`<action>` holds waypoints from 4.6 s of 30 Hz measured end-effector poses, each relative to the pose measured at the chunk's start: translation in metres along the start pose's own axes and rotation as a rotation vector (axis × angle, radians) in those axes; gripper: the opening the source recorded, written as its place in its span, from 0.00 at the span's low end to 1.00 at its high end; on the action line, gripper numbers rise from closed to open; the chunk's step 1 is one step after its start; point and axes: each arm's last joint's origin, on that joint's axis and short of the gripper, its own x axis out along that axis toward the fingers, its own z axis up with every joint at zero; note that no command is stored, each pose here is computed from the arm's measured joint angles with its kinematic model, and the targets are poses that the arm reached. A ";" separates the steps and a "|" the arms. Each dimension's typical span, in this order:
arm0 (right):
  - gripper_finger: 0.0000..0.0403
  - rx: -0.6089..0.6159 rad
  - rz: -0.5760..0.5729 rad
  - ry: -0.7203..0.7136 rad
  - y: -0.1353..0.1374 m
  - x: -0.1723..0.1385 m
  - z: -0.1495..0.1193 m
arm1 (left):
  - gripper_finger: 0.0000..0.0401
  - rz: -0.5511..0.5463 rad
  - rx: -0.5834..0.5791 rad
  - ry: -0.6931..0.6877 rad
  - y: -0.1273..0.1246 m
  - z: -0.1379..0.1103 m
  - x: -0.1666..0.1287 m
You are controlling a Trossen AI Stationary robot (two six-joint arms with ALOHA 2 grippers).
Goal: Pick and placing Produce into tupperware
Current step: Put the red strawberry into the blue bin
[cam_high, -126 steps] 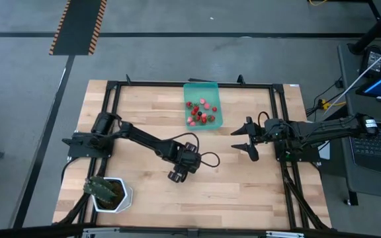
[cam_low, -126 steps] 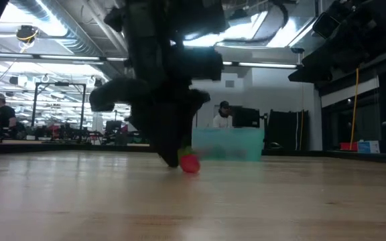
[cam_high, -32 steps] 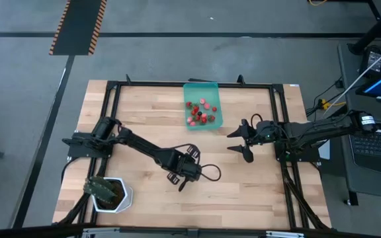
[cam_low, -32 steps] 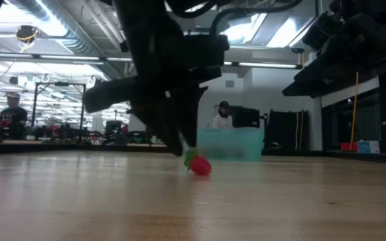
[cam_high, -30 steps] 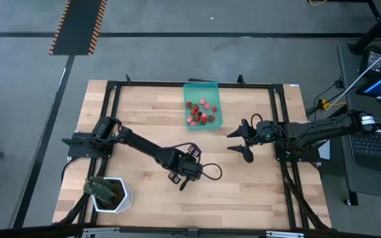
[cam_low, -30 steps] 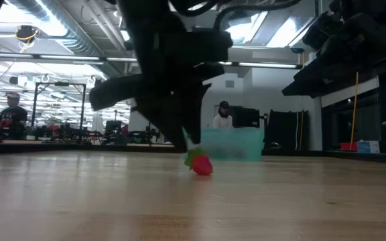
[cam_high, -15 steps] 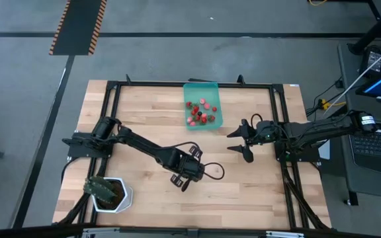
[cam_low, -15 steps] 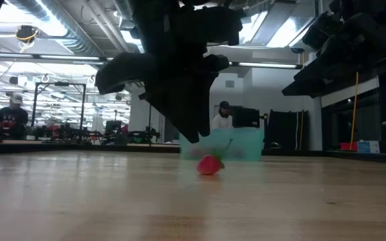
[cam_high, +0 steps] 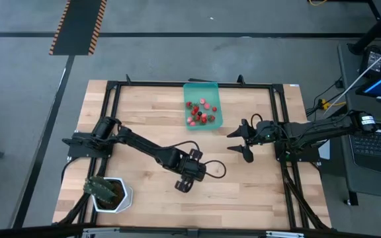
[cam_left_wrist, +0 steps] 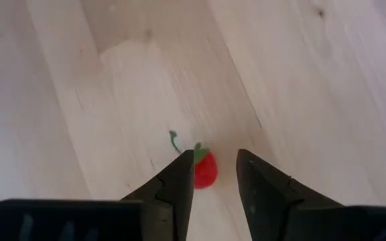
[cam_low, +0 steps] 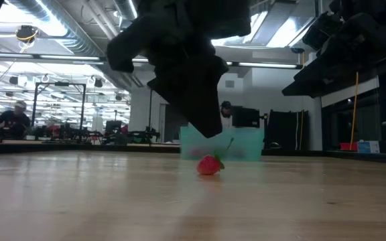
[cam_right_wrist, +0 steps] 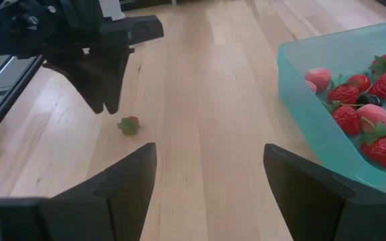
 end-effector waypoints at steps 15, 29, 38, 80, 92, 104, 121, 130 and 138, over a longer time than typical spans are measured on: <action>0.68 -0.014 0.033 0.006 0.006 0.000 -0.001 | 0.28 0.016 -0.112 0.029 0.016 -0.006 0.021; 0.68 -0.044 0.095 0.016 0.019 -0.001 -0.004 | 0.29 -0.008 -0.126 0.056 0.018 -0.010 0.026; 0.68 -0.044 0.095 0.017 0.019 -0.001 -0.004 | 0.28 0.148 -0.112 0.185 0.008 -0.019 0.019; 0.68 -0.095 0.155 0.021 0.028 -0.001 -0.016 | 0.02 0.230 -0.404 -0.002 -0.017 -0.046 -0.066; 0.68 -0.090 0.170 -0.059 0.028 -0.001 -0.016 | 0.04 0.158 -0.501 -0.437 -0.003 -0.118 -0.086; 0.68 -0.087 0.161 -0.067 0.027 -0.001 -0.015 | 0.13 0.213 -0.542 -0.423 0.000 -0.125 -0.072; 0.68 -0.086 0.162 -0.075 0.027 -0.001 -0.014 | 0.50 0.167 -0.761 -0.388 0.015 -0.130 -0.058; 0.68 -0.085 0.162 -0.074 0.027 -0.001 -0.015 | 0.49 0.162 -0.756 -0.341 0.018 -0.116 -0.037; 0.68 -0.085 0.162 -0.074 0.027 -0.001 -0.015 | 0.49 0.155 -0.763 -0.287 0.016 -0.113 -0.017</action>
